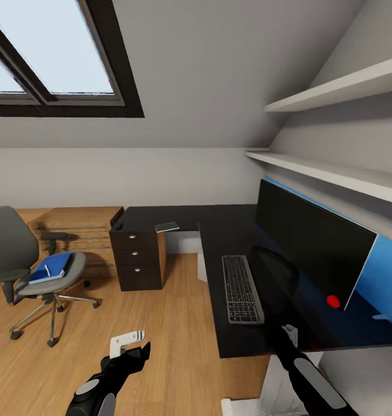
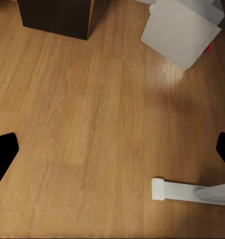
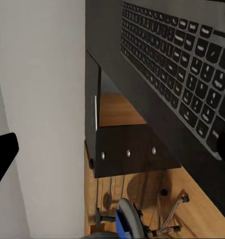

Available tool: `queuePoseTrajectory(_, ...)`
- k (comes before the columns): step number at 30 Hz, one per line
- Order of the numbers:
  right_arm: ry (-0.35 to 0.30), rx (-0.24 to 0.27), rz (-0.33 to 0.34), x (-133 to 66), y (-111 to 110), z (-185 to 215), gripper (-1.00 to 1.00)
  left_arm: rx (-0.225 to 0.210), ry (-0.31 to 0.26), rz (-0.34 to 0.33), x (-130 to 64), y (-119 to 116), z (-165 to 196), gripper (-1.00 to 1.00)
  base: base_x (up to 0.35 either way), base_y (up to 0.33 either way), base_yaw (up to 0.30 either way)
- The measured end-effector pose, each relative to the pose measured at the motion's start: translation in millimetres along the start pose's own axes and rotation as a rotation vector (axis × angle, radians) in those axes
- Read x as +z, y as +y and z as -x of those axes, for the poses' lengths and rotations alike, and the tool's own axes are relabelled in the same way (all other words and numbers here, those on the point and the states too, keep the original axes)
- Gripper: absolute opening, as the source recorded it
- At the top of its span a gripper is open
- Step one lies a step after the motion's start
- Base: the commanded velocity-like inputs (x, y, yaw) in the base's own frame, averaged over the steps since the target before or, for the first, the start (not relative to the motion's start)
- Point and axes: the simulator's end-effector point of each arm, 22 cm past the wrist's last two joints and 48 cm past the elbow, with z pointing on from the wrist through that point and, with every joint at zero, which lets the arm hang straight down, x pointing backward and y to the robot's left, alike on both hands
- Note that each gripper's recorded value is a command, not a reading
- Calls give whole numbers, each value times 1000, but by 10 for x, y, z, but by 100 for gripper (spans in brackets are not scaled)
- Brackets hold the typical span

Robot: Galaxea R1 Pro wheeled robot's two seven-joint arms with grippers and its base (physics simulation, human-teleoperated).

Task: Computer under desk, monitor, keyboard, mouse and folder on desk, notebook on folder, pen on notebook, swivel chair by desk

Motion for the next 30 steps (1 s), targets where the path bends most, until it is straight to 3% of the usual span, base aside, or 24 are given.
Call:
queuePoseTrajectory(5, 7, -11, -10, -1, -20, -33, 100, 0, 0, 0, 0, 5, 1, 100, -311, 35, 0)
queuePoseTrajectory(10, 55, -70, -32, -18, -83, -233, 100, 1, -1, 3, -4, 14, 3, 100, -103, 206, 0)
queuePoseTrajectory(17, 150, -266, -159, -78, -391, -672, 100, 2, -2, 6, -8, 26, 8, 100, 147, 267, 0)
queuePoseTrajectory(22, 169, -514, -251, -108, -541, -881, 100, 3, -4, 7, -9, 31, 11, 100, 249, 243, 0)
queuePoseTrajectory(23, 164, -583, -265, -109, -539, -917, 100, 3, -4, 7, -9, 32, 11, 100, 261, 237, 0)
queuePoseTrajectory(27, 132, -775, -288, -104, -467, -991, 100, 4, -4, 7, -9, 33, 12, 100, 264, 235, 0)
queuePoseTrajectory(30, 123, -883, -274, -101, -385, -1125, 100, 4, -4, 8, -9, 33, 12, 100, 266, 234, 0)
